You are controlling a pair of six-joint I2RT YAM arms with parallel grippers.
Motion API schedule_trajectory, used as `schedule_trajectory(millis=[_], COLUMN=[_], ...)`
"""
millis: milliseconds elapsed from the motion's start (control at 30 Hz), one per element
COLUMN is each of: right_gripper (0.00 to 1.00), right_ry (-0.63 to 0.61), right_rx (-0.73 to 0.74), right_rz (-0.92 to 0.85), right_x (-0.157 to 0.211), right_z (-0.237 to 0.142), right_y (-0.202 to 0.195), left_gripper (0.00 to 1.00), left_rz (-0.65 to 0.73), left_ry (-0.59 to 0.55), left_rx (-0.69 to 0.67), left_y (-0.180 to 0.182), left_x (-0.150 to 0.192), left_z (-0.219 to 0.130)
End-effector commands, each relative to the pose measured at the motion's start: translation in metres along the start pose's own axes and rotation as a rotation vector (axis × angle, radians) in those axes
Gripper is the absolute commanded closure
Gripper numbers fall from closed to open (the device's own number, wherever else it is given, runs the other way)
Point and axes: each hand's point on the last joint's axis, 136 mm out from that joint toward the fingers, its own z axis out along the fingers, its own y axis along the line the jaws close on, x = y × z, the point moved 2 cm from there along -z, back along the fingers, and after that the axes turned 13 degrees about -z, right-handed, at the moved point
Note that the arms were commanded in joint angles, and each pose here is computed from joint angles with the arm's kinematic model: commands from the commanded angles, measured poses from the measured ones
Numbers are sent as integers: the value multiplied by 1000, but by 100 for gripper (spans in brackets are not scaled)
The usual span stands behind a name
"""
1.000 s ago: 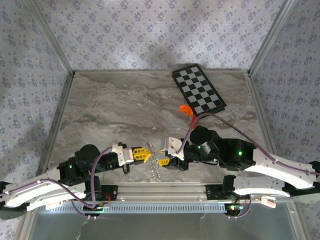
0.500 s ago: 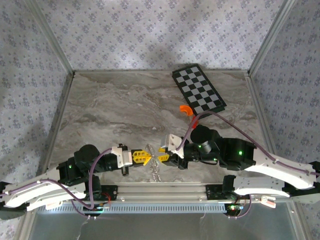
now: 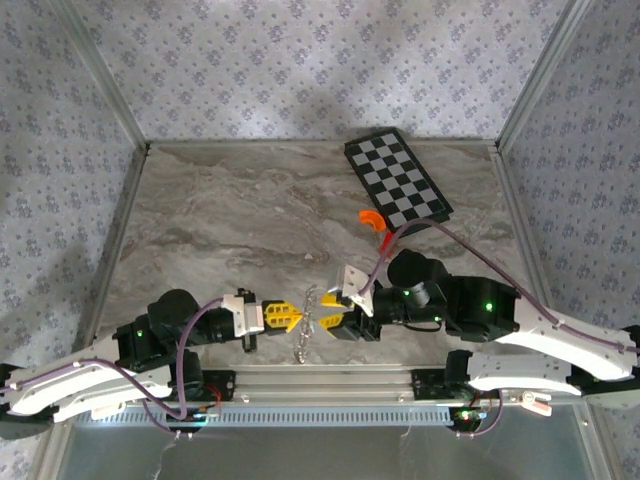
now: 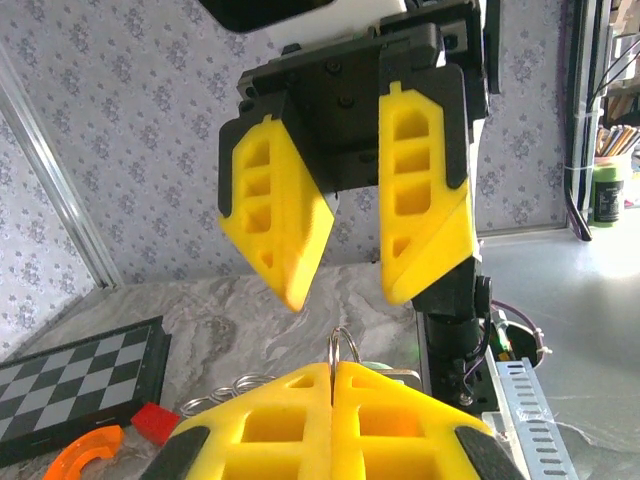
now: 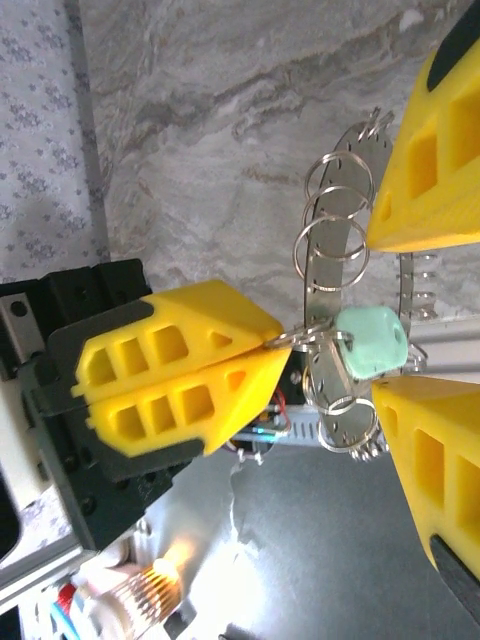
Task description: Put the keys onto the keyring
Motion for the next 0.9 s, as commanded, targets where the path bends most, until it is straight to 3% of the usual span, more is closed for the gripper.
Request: schedule_trajectory(millis=[0, 300, 867], right_gripper=[62, 67, 78], right_ry=[-51, -76, -51], right_rx=[-59, -167, -157], right_rz=[66, 102, 123], right_x=[-15, -23, -17], right_z=[-8, 6, 16], right_y=[4, 12, 6], left_gripper=[100, 100, 100], left_rz=[27, 33, 37], left_ry=[-60, -66, -73], left_rx=[2, 12, 10], left_y=[-2, -3, -4], left_x=[-15, -16, -14], left_z=[-6, -7, -11])
